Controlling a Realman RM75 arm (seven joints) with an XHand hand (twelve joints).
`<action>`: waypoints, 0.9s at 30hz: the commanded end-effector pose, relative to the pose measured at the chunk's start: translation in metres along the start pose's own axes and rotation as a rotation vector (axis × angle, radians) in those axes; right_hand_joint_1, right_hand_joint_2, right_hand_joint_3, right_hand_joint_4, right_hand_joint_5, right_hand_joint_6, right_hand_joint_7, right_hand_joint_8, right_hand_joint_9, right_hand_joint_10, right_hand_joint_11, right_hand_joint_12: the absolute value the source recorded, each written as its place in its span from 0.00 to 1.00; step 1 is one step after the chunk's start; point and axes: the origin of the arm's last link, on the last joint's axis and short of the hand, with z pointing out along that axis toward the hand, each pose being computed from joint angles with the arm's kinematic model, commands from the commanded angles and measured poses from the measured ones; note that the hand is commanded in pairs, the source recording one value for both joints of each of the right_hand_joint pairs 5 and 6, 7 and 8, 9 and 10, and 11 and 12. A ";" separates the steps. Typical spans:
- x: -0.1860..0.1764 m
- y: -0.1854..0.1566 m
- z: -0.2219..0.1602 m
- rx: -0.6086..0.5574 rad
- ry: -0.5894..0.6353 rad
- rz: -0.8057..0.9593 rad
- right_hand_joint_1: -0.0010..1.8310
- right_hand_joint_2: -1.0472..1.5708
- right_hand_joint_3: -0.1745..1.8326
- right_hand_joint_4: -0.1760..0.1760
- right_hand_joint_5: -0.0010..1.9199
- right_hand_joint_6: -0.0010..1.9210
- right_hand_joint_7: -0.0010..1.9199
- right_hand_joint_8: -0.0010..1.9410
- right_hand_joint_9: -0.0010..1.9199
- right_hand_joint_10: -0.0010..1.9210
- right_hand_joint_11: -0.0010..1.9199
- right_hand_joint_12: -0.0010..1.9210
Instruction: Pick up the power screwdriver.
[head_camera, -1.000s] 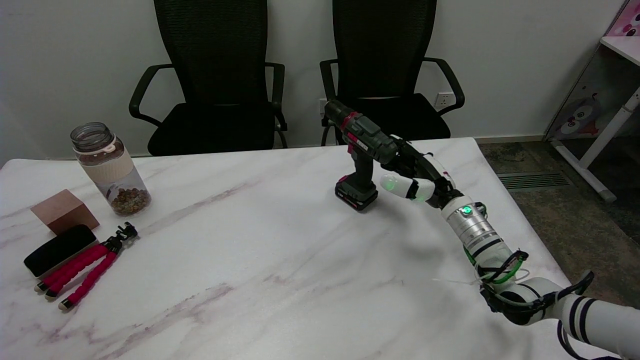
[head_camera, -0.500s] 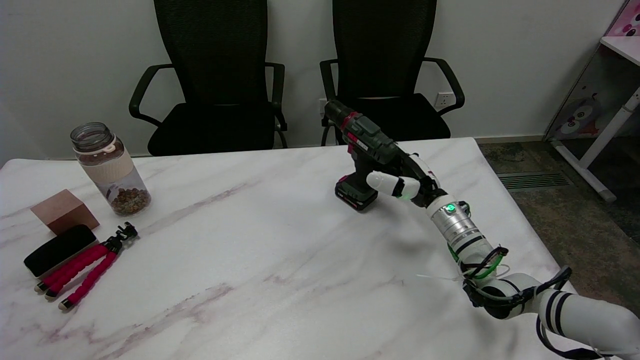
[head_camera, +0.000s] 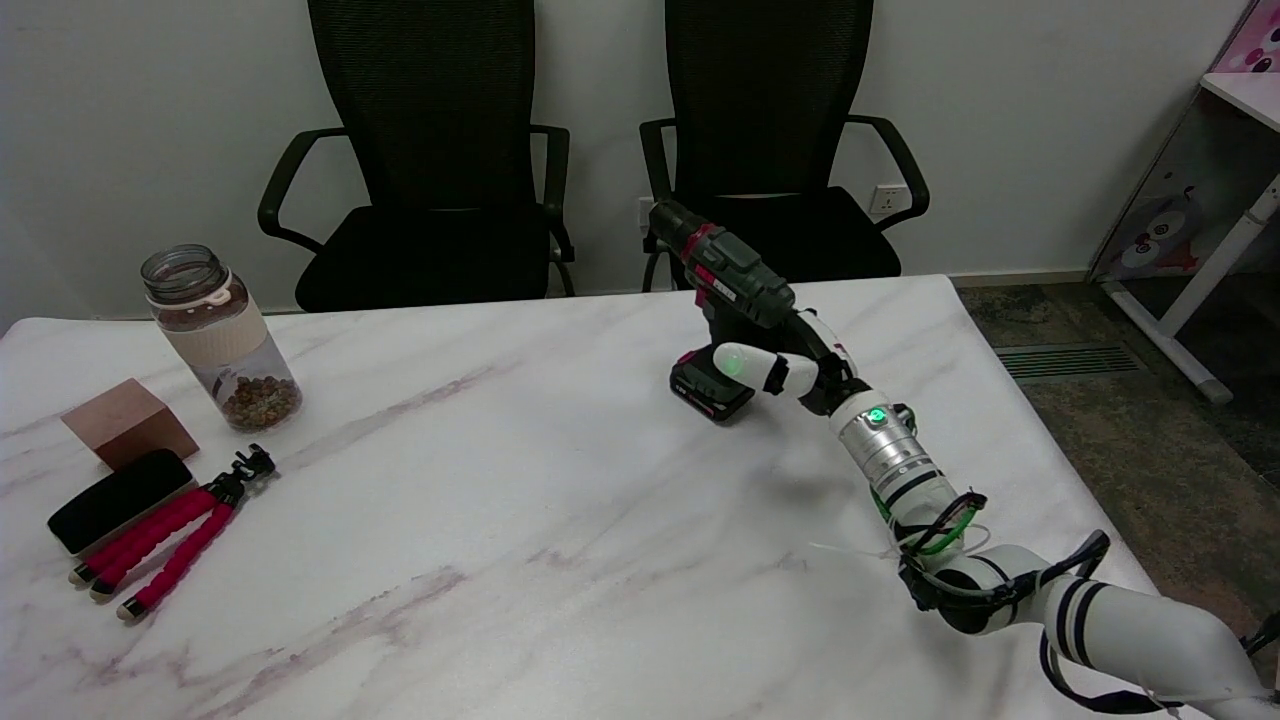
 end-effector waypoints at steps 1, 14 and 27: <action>-0.014 0.006 0.010 -0.001 0.015 0.028 0.46 0.38 0.46 0.30 0.04 0.04 0.04 0.04 0.16 0.16 0.18 0.18; -0.017 0.007 0.013 0.003 0.027 0.065 0.45 0.37 0.47 0.37 0.03 0.03 0.03 0.03 0.15 0.15 0.17 0.17; -0.020 0.006 0.019 0.012 0.033 0.122 0.45 0.37 0.47 0.42 0.02 0.02 0.02 0.02 0.14 0.14 0.16 0.16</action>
